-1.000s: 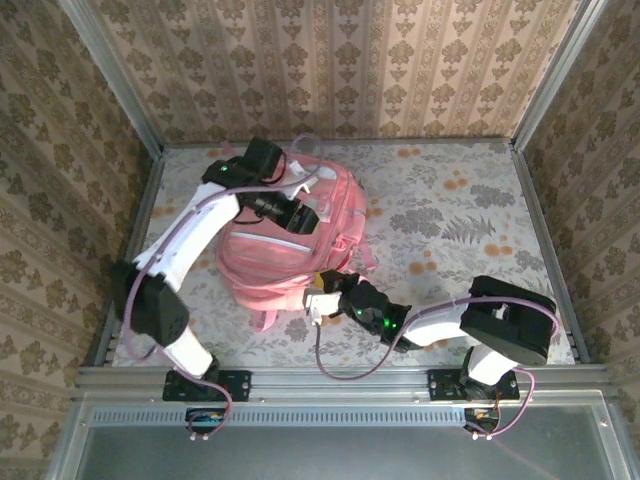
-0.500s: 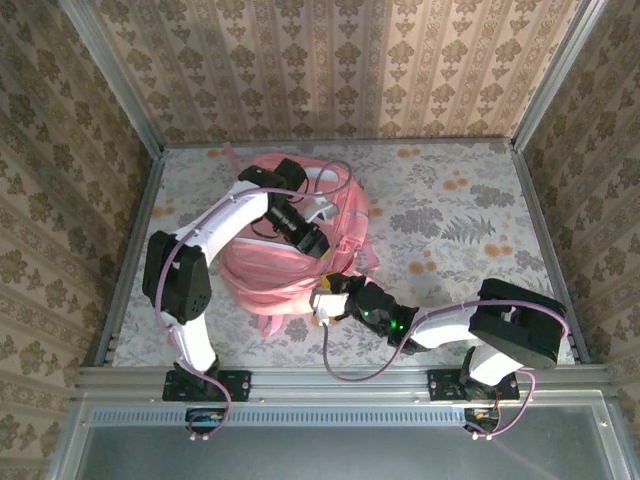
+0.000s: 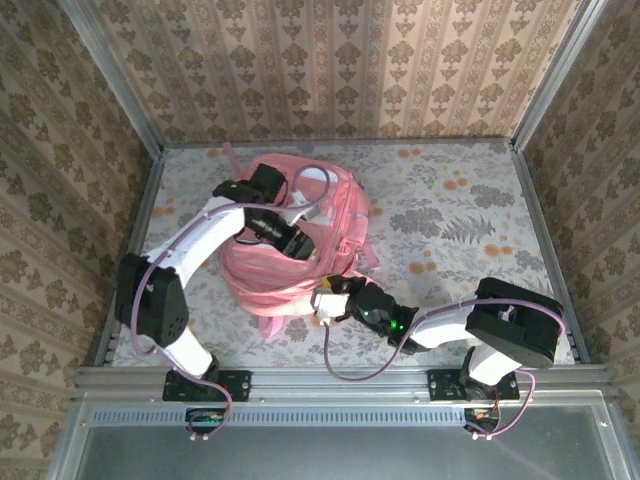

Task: Pack books, pencil case, and school supplies into a backpack

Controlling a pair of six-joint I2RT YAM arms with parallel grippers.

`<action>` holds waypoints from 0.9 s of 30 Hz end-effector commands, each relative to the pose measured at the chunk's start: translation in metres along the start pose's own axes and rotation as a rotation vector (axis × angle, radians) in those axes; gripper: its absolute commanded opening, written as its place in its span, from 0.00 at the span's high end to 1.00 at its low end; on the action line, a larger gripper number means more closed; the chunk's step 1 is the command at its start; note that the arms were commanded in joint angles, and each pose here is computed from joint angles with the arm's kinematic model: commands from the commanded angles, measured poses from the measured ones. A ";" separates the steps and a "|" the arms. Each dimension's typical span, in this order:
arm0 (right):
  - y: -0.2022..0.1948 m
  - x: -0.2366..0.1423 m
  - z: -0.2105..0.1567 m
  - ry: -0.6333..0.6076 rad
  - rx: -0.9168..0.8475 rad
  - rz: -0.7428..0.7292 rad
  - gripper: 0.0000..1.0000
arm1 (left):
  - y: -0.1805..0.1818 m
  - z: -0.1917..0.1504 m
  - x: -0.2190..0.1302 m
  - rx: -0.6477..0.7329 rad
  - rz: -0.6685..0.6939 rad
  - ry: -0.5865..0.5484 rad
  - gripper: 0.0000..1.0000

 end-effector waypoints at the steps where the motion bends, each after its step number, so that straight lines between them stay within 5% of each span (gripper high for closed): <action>1: -0.006 -0.002 0.002 -0.025 0.048 -0.024 1.00 | 0.006 0.010 -0.013 -0.002 0.020 -0.113 0.47; 14: -0.009 -0.002 0.002 -0.010 0.041 -0.029 1.00 | -0.003 -0.006 0.033 -0.055 -0.119 0.111 0.56; 27: -0.014 0.000 -0.002 0.004 0.063 -0.042 1.00 | -0.009 -0.014 0.031 -0.056 -0.106 0.130 0.95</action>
Point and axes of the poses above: each hand's point on the last joint's axis, 136 mm out from that joint toward the fingers, its own x axis out along the fingers, its own y axis along the line the jaws close on, z = x × y, the point moved 8 cm from there along -x, back along the fingers, and after that the axes turned 8 degrees about -x, right-handed, at the moved point
